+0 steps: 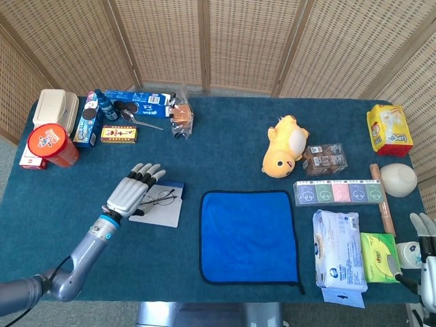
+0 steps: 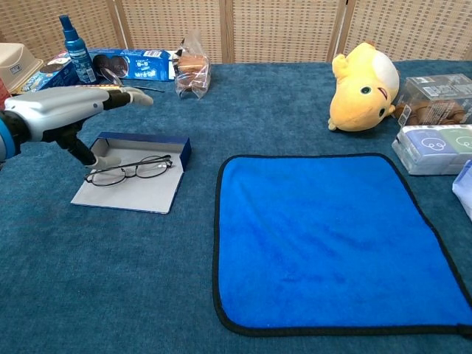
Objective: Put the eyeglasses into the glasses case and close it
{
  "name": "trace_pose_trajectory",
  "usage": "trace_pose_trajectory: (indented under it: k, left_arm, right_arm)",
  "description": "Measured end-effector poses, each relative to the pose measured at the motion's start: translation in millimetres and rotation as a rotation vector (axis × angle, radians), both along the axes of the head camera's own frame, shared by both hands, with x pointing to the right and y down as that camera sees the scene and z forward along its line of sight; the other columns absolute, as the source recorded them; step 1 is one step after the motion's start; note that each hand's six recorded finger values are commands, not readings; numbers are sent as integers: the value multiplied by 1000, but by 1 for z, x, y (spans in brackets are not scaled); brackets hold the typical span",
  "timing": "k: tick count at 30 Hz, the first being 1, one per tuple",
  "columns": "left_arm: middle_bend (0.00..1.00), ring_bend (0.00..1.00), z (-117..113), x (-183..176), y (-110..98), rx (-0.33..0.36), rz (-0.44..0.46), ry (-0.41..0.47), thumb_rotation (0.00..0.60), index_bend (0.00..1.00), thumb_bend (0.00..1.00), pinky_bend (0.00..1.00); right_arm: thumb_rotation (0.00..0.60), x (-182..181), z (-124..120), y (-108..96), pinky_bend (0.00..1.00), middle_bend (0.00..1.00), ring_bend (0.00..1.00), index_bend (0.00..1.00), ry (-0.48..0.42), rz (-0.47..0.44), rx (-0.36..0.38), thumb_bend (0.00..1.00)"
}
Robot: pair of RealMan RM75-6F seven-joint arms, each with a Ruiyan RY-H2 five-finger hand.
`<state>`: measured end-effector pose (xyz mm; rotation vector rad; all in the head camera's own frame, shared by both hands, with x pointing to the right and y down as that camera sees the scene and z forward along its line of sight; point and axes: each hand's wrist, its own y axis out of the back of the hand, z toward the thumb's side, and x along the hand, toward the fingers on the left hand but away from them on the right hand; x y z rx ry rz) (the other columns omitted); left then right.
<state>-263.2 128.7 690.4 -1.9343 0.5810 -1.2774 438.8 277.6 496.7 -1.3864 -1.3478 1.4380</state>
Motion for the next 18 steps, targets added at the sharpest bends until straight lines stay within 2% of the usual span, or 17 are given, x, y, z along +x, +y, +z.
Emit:
trace_pose_trajectory:
  k: [7, 18]
  left_arm:
    - [0, 0, 8, -7, 8, 5, 41, -82, 600, 0, 283, 0]
    - [0, 0, 27, -7, 6, 15, 67, -163, 600, 0, 284, 0]
  right_arm:
    - [600, 1, 1, 1, 82, 91, 0, 88, -1, 5, -2, 284]
    - [600, 2, 0, 4, 82, 91, 0, 89, -3, 10, -2, 283]
